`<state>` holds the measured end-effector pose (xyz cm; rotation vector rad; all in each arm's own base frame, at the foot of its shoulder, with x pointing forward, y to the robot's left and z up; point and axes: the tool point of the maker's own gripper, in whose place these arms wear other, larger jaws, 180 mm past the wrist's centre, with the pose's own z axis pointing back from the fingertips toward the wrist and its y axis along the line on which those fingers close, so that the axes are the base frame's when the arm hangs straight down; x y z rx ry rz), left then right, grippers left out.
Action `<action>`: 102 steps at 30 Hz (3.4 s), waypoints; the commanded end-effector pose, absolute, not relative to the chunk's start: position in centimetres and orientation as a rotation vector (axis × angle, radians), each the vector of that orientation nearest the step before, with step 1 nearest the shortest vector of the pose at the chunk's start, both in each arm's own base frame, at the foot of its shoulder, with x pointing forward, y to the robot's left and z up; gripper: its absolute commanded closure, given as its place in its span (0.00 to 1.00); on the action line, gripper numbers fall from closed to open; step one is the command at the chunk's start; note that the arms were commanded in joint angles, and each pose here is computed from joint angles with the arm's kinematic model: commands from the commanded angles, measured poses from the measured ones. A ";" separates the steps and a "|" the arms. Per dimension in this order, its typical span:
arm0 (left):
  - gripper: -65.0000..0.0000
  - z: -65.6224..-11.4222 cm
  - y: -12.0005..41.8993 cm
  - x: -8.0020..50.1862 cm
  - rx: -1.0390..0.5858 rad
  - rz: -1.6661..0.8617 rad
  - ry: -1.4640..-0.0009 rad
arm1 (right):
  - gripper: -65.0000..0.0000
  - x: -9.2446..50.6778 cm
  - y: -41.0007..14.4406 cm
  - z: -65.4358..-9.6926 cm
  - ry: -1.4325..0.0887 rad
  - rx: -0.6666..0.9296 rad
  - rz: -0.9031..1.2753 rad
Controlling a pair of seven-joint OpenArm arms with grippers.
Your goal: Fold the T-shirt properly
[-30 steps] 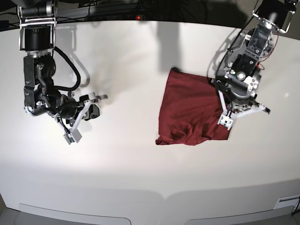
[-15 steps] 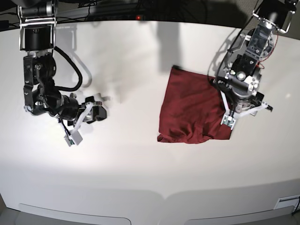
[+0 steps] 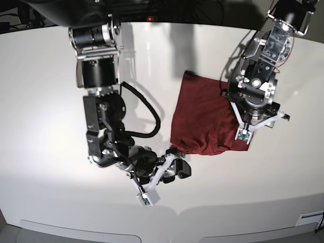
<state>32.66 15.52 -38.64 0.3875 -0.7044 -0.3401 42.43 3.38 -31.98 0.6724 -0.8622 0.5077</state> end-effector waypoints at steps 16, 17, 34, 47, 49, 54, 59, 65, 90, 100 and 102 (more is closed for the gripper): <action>0.55 -44.5 13.8 30.4 0.337 -0.332 -0.605 | 0.50 36.4 8.2 -43.0 -0.564 0.522 0.881; 0.55 -45.1 14.1 30.4 0.343 -0.339 -0.597 | 0.50 35.7 7.6 -43.9 -0.542 0.510 0.890; 0.55 -45.3 12.9 31.1 0.332 -0.465 -0.648 | 0.50 22.2 3.2 -46.4 -0.440 0.545 0.980; 0.55 -41.2 12.7 32.7 0.383 -0.470 -0.736 | 0.50 25.4 2.7 -42.7 -0.590 0.528 0.924; 0.55 -39.9 12.4 33.2 0.391 -0.472 -0.780 | 0.50 26.7 2.5 -41.1 -0.655 0.526 0.905; 0.55 -35.9 11.5 34.4 0.374 -0.427 -0.903 | 0.50 30.2 1.2 -36.0 -0.844 0.494 0.848; 0.55 -30.8 10.7 34.8 0.354 -0.393 -1.039 | 0.50 31.2 -0.6 -31.6 -0.921 0.514 0.771; 0.55 -25.4 12.5 33.1 0.390 -0.380 -1.103 | 0.50 29.1 -6.0 -31.0 -0.882 0.374 0.677; 0.55 -32.9 19.3 8.7 0.535 -0.479 -0.551 | 0.50 -1.1 -16.6 -33.2 -0.199 0.306 0.364; 0.55 -42.4 18.7 1.2 0.470 -0.564 -0.373 | 0.50 -12.9 -17.8 -42.7 0.126 0.383 0.260; 0.55 -46.0 19.3 -1.5 0.476 -0.601 -0.292 | 0.50 -15.5 -18.9 -45.5 0.225 0.389 0.265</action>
